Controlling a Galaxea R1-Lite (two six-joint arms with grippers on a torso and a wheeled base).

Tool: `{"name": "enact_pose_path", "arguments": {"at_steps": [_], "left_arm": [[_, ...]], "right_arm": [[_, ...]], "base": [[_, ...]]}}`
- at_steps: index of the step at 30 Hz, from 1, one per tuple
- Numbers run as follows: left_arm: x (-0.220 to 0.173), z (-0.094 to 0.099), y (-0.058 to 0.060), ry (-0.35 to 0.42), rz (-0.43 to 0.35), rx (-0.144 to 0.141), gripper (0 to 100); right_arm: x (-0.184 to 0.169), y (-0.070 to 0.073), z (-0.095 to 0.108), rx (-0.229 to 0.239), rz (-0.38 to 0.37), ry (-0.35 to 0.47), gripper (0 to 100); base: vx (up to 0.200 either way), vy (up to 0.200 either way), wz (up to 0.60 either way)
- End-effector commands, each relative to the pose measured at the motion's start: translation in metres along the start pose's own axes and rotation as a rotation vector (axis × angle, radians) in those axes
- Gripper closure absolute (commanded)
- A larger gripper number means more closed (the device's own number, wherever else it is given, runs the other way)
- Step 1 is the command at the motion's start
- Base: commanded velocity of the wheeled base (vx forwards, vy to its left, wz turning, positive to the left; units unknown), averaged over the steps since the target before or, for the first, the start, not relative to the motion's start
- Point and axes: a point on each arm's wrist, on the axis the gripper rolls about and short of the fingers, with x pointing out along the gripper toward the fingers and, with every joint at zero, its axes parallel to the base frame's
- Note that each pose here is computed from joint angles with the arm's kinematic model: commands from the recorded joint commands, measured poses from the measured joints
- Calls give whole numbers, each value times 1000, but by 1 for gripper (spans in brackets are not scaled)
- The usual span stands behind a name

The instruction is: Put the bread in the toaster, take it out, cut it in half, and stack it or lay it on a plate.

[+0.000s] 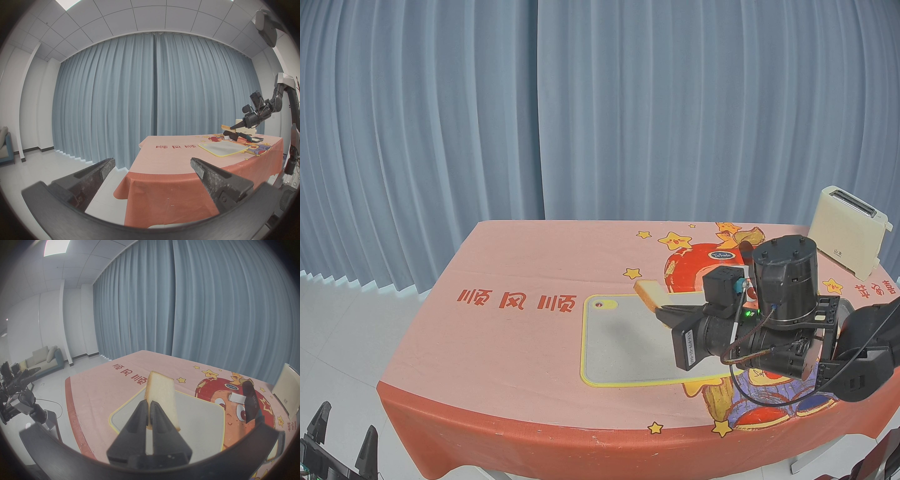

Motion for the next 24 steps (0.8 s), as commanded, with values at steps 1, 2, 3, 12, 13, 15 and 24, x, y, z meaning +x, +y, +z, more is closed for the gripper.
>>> {"name": "enact_pose_path", "arguments": {"at_steps": [1,2,3,12,13,15,24], "left_arm": [[0,-5,0,1,0,0,0],[0,-5,0,1,0,0,0],[0,-5,0,1,0,0,0],[0,-5,0,3,2,0,0],[0,-5,0,1,2,0,0],[0,-5,0,1,2,0,0],[0,-5,0,3,2,-2,0]], "right_arm": [[0,-2,0,2,-5,-1,100],[0,-2,0,3,-6,-1,100],[0,-2,0,3,-7,0,100],[0,-2,0,3,-6,-1,100],[0,-2,0,2,-5,0,100],[0,-2,0,2,-5,0,100],[1,-2,-2,1,-6,8,100]], "base": [[0,0,0],[0,0,0],[0,0,0],[0,0,0],[0,0,0],[0,0,0],[0,0,0]]}}
